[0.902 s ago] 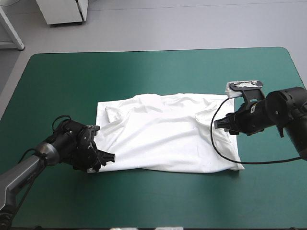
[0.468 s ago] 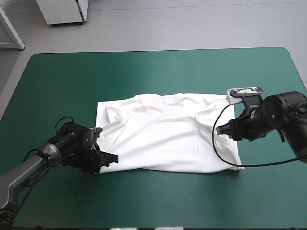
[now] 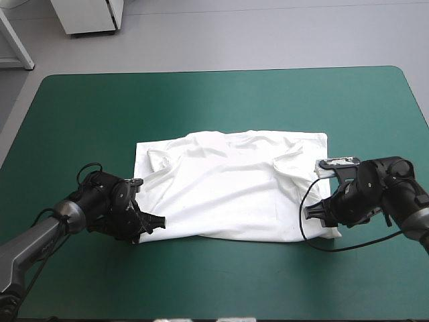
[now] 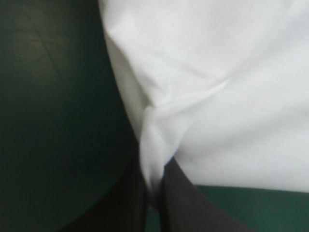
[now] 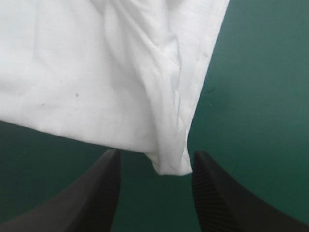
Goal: Fold the cloth
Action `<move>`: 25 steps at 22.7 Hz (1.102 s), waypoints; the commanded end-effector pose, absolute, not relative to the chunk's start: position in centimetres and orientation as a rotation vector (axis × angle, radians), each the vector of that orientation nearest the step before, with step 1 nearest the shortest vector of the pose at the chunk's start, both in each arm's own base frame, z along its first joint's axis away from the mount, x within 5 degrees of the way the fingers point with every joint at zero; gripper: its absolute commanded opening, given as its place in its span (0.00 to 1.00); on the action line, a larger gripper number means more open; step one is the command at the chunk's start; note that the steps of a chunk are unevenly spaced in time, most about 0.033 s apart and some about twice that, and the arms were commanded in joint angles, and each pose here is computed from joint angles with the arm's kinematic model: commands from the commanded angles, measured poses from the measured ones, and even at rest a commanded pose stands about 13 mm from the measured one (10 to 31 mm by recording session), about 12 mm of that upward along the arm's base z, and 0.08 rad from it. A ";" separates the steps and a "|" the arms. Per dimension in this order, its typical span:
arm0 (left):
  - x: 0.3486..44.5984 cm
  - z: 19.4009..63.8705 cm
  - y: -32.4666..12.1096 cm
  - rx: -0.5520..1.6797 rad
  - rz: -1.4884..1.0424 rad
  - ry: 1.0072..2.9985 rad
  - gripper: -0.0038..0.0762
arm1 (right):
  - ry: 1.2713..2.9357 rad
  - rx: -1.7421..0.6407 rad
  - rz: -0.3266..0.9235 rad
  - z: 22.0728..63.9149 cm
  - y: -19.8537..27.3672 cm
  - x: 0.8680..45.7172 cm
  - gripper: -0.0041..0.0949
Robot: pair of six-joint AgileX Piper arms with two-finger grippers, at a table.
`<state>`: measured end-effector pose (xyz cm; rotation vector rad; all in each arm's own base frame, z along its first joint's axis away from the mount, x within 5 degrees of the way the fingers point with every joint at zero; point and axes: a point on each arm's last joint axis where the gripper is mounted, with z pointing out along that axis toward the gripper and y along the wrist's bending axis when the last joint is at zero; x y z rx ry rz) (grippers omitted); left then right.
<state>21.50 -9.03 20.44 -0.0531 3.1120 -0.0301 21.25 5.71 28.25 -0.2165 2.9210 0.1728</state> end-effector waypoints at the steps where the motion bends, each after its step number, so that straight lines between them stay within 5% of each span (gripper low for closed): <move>1: 21.9 19.9 -9.1 -0.010 -0.014 3.074 0.04 | 2.903 -0.178 0.177 27.3 5.7 21.9 0.52; 12: 22.0 19.9 -9.1 0.015 -0.021 3.072 0.04 | 3.041 -0.126 0.152 21.4 5.8 22.5 0.52; 14: 22.0 19.9 -9.2 0.013 -0.024 3.073 0.04 | 3.061 -0.108 0.148 20.9 5.8 22.2 0.38; 16: 22.0 20.0 -9.2 0.012 -0.026 3.072 0.04 | 3.064 -0.094 0.154 21.0 5.8 22.1 0.06; 25: 24.5 26.4 -9.6 0.151 0.012 2.942 0.04 | 2.842 -0.113 0.159 29.1 5.5 22.3 0.02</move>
